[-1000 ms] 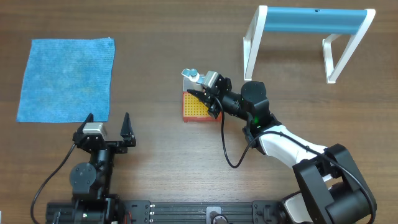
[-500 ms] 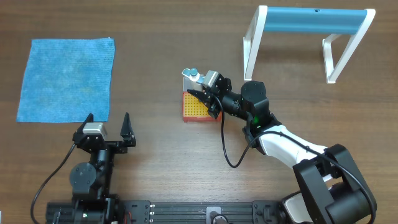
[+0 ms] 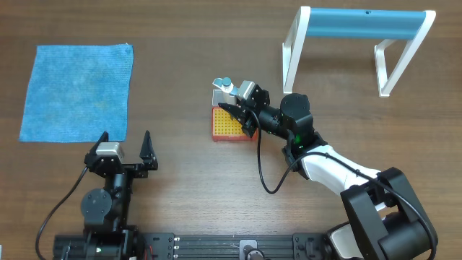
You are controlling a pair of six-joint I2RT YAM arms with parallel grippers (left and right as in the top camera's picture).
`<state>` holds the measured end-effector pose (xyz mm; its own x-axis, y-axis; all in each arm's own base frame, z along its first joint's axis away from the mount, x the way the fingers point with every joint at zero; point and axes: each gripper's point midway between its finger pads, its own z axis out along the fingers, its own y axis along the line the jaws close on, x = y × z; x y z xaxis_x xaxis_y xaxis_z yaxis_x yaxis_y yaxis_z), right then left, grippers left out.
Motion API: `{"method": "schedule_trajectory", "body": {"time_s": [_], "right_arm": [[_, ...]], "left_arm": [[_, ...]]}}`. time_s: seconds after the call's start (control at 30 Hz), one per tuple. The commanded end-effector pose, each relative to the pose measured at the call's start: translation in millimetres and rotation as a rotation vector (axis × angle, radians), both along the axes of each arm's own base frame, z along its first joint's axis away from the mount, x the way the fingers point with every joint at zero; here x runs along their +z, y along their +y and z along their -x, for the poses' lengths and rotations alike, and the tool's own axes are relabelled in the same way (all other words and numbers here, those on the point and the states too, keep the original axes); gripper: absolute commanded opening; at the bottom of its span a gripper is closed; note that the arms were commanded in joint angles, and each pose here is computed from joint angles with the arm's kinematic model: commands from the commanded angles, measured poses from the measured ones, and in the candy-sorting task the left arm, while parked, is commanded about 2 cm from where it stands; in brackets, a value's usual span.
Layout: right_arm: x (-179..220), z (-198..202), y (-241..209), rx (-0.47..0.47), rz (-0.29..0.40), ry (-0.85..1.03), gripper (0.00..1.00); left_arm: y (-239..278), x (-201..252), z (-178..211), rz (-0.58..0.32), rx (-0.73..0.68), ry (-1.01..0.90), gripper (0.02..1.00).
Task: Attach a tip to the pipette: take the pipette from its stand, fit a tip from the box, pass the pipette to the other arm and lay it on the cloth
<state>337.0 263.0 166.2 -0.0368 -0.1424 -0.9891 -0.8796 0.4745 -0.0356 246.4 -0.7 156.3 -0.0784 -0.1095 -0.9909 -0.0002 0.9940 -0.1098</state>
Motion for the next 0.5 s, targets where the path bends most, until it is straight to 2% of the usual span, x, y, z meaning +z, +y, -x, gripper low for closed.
{"method": "schedule_trajectory", "body": {"time_s": [0.03,0.5], "right_arm": [[-0.8,0.5,-4.1,-0.017,-0.005,0.029,0.077],[-13.7,4.3,-6.0,-0.017,0.02,0.069,0.077]], "left_arm": [[2.0,-0.8,0.4,-0.014,0.013,0.001,0.998],[1.9,-0.8,0.4,-0.014,0.012,0.001,0.998]]}}
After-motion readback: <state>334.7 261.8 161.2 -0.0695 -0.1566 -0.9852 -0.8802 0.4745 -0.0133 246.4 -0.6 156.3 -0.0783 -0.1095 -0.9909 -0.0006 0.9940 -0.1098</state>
